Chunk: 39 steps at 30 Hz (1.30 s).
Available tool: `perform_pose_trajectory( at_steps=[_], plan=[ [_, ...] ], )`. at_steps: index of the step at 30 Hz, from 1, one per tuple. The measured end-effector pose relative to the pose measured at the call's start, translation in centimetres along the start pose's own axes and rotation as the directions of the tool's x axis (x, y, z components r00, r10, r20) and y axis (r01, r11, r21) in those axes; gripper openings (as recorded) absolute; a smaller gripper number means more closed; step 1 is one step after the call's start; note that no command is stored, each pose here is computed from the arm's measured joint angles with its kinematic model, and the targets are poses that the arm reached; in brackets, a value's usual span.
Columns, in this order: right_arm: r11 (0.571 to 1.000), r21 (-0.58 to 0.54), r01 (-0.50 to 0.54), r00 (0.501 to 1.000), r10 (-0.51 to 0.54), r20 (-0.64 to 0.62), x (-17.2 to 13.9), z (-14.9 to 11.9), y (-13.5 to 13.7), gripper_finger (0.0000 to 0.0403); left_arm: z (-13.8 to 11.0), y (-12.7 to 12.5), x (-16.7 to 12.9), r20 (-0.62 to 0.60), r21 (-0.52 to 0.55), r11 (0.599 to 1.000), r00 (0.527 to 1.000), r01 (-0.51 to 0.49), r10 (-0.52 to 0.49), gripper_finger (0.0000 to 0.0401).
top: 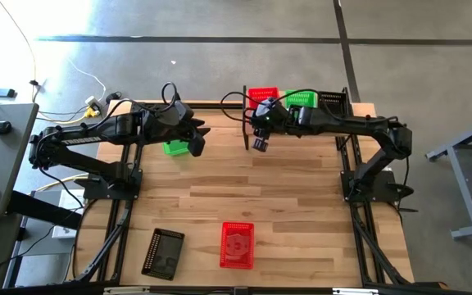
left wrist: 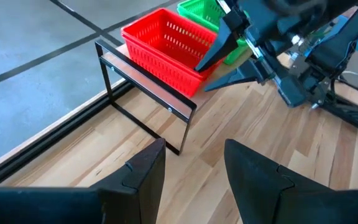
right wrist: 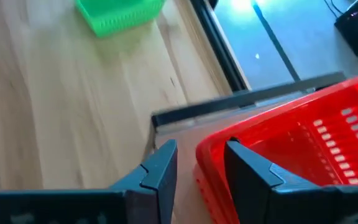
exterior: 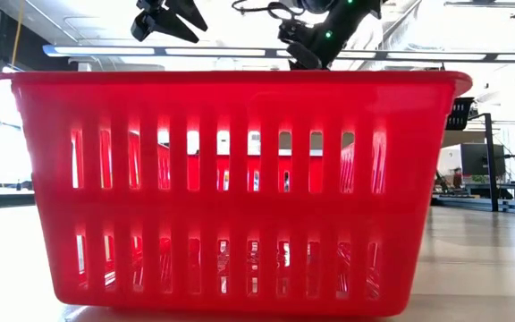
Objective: Stack baskets on shelf by color
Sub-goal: Adjust the stacked red bins on the shelf, then stack the red bin on top of the red bin
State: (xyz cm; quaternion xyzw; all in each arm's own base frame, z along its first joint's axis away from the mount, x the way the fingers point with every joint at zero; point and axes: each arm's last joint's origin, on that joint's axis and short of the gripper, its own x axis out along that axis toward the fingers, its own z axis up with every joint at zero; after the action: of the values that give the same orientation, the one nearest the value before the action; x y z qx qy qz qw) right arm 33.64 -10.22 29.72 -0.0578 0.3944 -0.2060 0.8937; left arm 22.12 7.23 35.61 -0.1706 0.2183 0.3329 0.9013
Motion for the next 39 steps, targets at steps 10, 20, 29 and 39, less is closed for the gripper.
perform_pose_trajectory(
  at_steps=[10,20,29,39],
  plan=[
    [0.997,0.074,0.026,0.999,-0.028,0.024,-0.1,0.3,-0.1,0.0118,-0.3,0.1,0.0,-0.035,0.021,1.0,0.999,-0.009,0.01,0.0154],
    [0.986,0.153,0.065,0.994,-0.078,0.08,-2.3,0.9,0.2,0.0118,-0.9,0.4,0.0,-0.09,0.08,0.996,0.995,-0.032,0.039,0.0154],
    [0.971,0.239,0.011,0.985,-0.052,0.166,-5.7,1.5,2.6,0.0118,-2.0,1.9,-0.1,-0.221,0.182,0.979,0.966,-0.093,0.133,0.0154],
    [0.934,0.302,-0.19,0.969,0.129,0.211,-7.9,1.5,8.0,0.0118,-2.7,3.6,-0.2,-0.35,0.262,0.96,0.917,-0.102,0.193,0.0154]
  ],
)
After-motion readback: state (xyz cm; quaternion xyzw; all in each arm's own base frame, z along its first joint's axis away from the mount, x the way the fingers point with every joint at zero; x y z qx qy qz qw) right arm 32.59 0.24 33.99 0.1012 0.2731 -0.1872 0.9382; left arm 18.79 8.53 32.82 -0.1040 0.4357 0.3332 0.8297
